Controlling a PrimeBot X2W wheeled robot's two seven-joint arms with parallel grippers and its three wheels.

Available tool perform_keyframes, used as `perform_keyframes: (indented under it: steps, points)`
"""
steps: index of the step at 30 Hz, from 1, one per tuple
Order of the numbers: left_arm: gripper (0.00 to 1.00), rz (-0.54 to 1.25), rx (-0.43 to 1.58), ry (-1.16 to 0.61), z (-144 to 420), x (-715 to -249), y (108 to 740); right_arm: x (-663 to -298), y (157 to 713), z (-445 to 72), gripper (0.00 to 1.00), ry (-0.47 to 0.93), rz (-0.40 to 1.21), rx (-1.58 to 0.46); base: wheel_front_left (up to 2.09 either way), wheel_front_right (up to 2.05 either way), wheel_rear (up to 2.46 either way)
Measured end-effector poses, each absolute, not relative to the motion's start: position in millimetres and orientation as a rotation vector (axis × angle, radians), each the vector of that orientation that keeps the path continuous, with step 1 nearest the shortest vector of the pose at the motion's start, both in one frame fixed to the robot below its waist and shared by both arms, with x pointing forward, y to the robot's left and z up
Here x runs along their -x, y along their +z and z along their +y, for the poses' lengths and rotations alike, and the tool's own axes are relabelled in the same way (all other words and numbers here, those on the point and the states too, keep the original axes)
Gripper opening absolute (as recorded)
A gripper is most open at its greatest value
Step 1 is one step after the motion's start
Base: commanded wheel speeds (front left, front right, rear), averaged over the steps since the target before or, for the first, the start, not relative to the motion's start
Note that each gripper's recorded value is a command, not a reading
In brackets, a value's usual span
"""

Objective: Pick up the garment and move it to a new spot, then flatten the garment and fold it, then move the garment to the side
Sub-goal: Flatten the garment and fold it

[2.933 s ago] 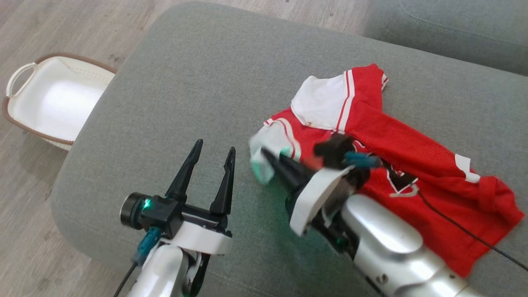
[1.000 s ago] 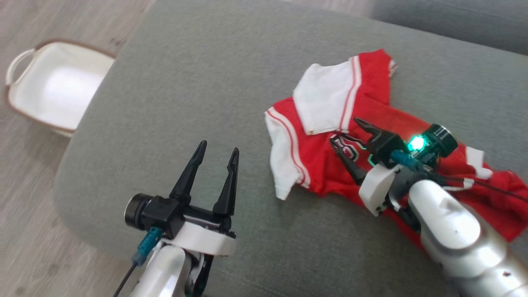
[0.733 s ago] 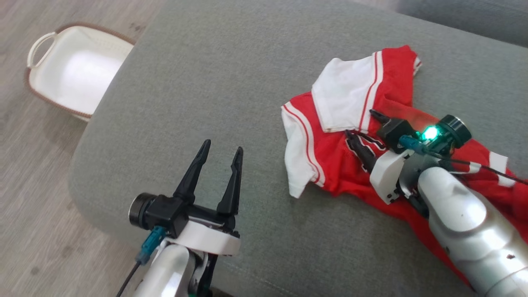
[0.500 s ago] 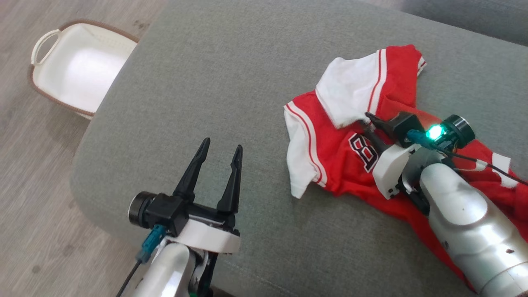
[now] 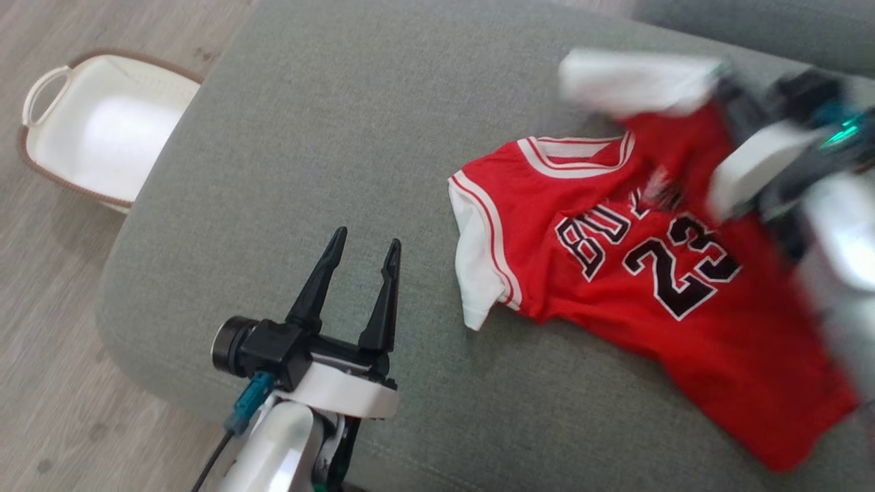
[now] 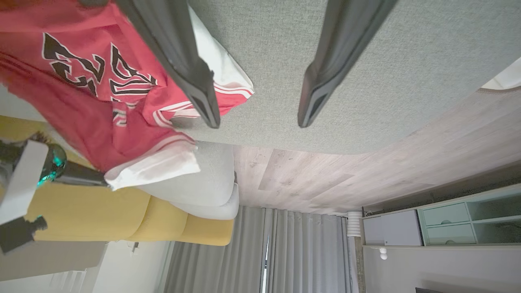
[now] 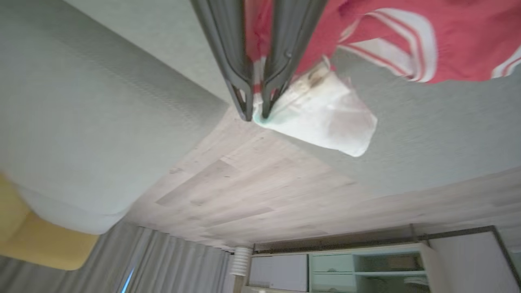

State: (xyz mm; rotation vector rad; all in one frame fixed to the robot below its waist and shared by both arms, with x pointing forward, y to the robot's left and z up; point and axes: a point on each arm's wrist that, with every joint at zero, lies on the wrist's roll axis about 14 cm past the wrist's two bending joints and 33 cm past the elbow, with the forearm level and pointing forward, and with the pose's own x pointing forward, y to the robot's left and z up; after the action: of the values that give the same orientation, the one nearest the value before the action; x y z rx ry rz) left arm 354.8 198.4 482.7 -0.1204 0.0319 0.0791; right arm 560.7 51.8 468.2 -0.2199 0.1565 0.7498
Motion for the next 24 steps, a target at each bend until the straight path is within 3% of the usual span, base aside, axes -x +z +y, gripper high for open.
perform_keyframes:
  steps: [12, 13, 14, 15, 24]
  points:
    - [1.00, 0.076, 0.108, 0.100, 208, -364, 471, -678, 511, -16, 0.00, 0.542, 0.095, 0.458, 0.00, 0.00, 0.00]
    - [1.00, 0.079, 0.106, 0.100, 209, -365, 471, -684, 513, -18, 0.07, 0.534, 0.091, 0.479, 0.00, 0.00, 0.00]
    - [1.00, 0.083, 0.104, 0.102, 209, -366, 469, -690, 516, -18, 0.95, 0.528, 0.081, 0.490, 0.00, 0.00, 0.00]
    - [1.00, 0.086, 0.106, 0.104, 210, -367, 468, -695, 517, -19, 1.00, 0.520, 0.080, 0.497, 0.00, 0.00, 0.00]
    - [1.00, 0.079, 0.110, 0.086, 205, -376, 470, -691, 512, -8, 1.00, 0.542, 0.056, 0.490, 0.00, 0.00, 0.00]
